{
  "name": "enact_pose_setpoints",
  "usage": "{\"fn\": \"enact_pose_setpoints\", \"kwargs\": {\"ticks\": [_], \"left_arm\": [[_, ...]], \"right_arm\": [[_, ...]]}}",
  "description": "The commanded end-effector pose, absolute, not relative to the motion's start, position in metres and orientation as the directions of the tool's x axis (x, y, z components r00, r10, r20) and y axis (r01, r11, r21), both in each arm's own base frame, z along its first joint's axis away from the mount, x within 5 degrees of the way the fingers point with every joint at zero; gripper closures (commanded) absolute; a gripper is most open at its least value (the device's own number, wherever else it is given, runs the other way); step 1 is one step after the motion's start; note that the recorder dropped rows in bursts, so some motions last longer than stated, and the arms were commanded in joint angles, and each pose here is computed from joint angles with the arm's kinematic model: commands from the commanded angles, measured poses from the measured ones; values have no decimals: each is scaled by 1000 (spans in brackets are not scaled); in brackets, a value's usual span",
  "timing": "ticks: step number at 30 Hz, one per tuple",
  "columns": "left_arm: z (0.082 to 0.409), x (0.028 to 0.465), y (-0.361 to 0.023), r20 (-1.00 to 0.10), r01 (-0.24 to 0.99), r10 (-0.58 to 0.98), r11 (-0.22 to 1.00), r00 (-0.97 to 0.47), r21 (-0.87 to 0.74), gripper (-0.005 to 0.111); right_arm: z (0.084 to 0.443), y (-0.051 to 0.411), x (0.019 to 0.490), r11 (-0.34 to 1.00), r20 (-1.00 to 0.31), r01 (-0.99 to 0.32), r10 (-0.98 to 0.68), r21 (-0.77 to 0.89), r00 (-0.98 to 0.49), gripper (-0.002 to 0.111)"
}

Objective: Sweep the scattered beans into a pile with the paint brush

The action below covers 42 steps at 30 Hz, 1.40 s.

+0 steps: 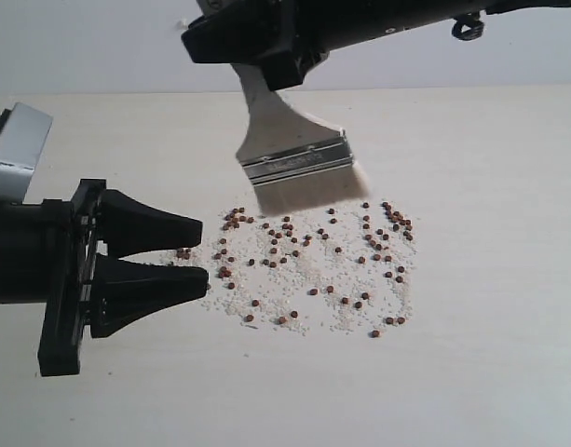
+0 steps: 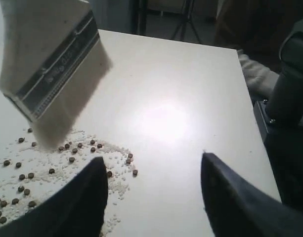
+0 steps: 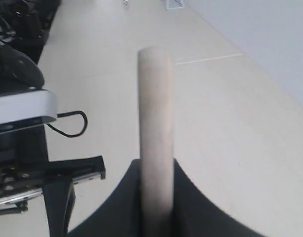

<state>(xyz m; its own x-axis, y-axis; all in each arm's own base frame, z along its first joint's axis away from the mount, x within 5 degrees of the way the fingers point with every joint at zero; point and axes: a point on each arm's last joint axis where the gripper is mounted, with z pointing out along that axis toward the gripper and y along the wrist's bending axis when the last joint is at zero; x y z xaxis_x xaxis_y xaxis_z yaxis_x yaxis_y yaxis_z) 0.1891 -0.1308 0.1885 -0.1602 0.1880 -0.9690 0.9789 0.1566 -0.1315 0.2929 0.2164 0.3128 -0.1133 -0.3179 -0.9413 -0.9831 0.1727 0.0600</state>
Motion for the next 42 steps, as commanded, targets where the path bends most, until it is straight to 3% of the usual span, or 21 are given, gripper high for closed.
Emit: {"fn": "enact_pose_setpoints", "kwargs": {"ticks": [1,4,6,8,11,15,19,23,27,35,42], "left_arm": [[190,187,-131,-970,980,181,145,-161,-135,53],[191,187,-131,-971,981,180,144,-157,-131,54],[194,186,-131,-974,982,177,147,-145,-120,61],[198,185,-130,-976,983,173,148,-130,-104,75],[207,181,-129,-982,987,172,147,-83,-57,107],[223,178,-125,-984,977,161,210,-73,-39,107],[241,183,-108,-981,893,121,442,-149,-81,107],[261,172,-78,-988,720,-102,676,-117,-155,107],[270,142,-51,-946,572,-324,777,4,-263,107],[254,90,-28,-936,374,-325,892,137,-255,107],[244,59,-14,-936,209,-275,951,221,-230,107]], "right_arm": [[316,203,297,231,-928,-970,-339,76,-154,108],[321,193,295,320,-932,-946,-328,44,-154,108],[326,185,294,432,-933,-902,-317,17,-169,108],[331,175,290,530,-937,-848,-302,-14,-173,108],[331,155,280,667,-939,-742,-294,-69,-177,108],[333,125,257,799,-944,-584,-286,-141,-163,108],[335,92,230,911,-960,-378,-238,-167,-150,108],[342,65,200,965,-980,-217,-173,-149,-98,108],[338,41,178,998,-999,-50,-38,-36,-36,108],[294,30,172,984,-979,25,171,174,108,108],[259,40,196,994,-994,48,96,94,-44,108]]}}
